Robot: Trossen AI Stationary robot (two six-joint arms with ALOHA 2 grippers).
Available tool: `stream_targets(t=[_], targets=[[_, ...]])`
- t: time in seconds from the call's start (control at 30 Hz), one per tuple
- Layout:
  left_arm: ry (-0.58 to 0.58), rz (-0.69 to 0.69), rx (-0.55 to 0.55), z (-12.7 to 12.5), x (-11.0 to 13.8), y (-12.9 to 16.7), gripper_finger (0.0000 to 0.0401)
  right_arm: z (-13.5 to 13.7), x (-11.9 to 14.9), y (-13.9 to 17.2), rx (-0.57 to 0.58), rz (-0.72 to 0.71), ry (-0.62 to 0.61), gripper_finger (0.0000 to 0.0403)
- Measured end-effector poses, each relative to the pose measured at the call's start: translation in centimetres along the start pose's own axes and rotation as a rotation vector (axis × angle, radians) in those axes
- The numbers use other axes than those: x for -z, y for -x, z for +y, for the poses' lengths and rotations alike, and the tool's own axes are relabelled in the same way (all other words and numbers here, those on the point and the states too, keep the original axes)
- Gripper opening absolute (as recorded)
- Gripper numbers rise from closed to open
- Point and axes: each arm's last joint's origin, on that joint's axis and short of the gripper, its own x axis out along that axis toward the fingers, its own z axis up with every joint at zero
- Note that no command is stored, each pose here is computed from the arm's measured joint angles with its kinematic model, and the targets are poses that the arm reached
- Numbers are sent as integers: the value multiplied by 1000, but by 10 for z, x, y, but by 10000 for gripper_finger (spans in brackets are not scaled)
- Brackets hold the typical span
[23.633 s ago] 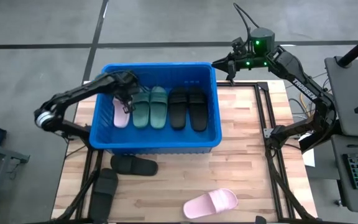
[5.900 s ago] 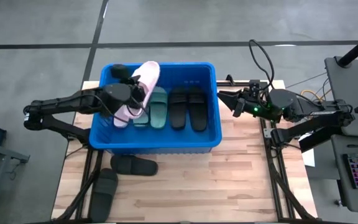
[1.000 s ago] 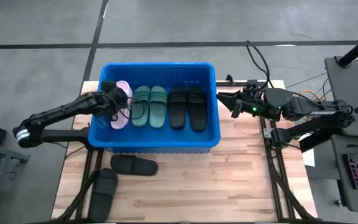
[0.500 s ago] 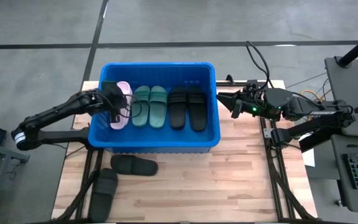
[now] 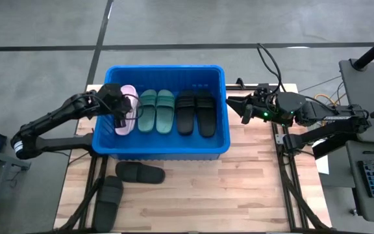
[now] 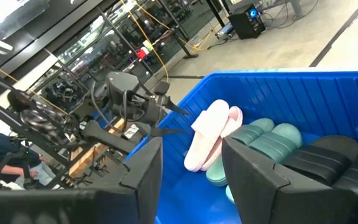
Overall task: Pick and place slides into bin
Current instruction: Put the black slide into the blue bin
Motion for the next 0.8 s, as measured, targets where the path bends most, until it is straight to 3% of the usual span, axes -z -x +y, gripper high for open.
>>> stream_targets(t=[0.33,0.5,0.8], targets=[[268,-250,298,5,-16,24,213,0,0,0,1,1,12,154],[574,-298,458,14,-29,39,213,0,0,0,1,1,25,149],[622,-554,858,20,-46,63,212,0,0,0,4,-2,52,149]])
